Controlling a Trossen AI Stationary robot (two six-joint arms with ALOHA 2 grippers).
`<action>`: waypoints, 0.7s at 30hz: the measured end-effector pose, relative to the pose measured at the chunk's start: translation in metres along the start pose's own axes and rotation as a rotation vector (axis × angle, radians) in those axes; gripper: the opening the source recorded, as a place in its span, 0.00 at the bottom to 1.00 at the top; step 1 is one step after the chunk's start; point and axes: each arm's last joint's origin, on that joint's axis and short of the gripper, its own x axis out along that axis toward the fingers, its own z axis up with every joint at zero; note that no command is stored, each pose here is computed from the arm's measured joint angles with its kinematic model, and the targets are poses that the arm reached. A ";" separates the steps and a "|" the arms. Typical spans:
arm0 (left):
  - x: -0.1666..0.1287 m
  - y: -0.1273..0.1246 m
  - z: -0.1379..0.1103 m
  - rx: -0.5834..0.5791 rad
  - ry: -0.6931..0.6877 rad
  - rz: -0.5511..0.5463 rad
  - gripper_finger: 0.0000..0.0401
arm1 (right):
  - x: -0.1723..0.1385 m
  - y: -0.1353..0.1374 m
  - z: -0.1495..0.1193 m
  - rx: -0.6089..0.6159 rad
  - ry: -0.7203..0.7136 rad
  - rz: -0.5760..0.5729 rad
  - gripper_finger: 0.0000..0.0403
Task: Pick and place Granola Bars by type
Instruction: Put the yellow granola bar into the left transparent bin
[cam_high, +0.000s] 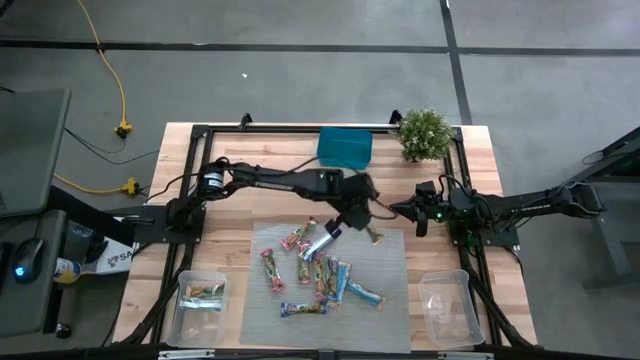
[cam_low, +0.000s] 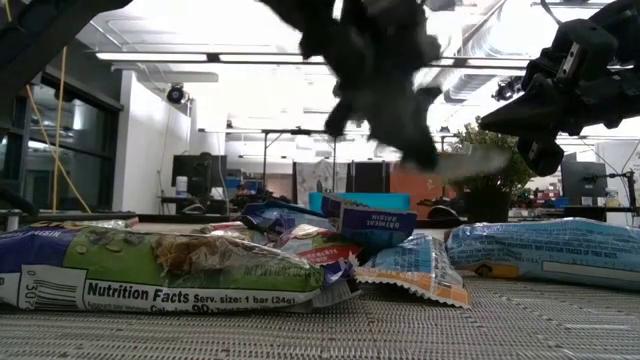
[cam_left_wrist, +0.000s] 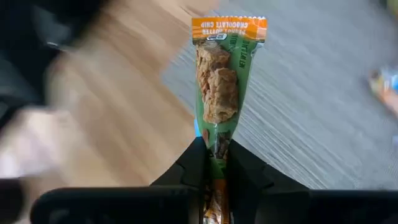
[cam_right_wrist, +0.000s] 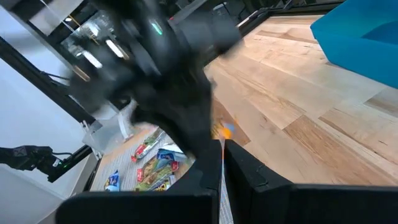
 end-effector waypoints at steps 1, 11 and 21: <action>-0.009 0.006 0.007 -0.030 -0.003 0.011 0.09 | 0.000 0.000 0.000 0.000 0.000 0.000 0.00; -0.109 0.026 0.047 -0.437 0.037 -0.037 0.08 | 0.000 0.000 0.000 0.000 0.000 0.000 0.00; -0.191 -0.022 0.061 -0.624 0.305 0.083 0.08 | 0.000 0.000 0.000 0.000 -0.001 0.001 0.00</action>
